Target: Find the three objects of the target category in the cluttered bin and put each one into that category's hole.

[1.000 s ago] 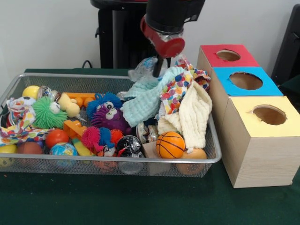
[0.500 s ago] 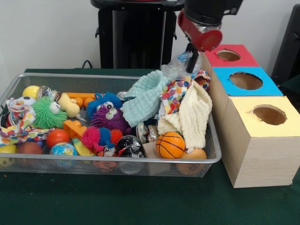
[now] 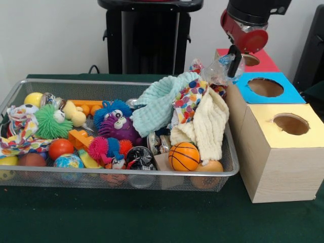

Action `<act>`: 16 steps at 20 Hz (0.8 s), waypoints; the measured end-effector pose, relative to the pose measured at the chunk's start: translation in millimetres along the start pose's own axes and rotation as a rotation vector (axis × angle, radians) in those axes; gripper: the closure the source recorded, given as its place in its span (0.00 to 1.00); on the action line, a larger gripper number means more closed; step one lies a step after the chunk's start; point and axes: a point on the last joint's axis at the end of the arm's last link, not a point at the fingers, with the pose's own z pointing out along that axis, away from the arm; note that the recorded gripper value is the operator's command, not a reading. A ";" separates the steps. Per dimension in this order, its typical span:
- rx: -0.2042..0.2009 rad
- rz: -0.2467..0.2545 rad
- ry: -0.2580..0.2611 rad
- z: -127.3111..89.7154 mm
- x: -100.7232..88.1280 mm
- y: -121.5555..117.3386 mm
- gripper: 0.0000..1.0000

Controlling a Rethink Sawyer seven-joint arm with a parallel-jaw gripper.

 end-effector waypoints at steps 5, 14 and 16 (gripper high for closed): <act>0.015 0.022 0.016 -2.4 23.4 -2.0 1.00; 0.050 0.075 0.032 -0.4 65.5 1.9 1.00; 0.056 0.086 0.033 2.2 73.6 4.0 1.00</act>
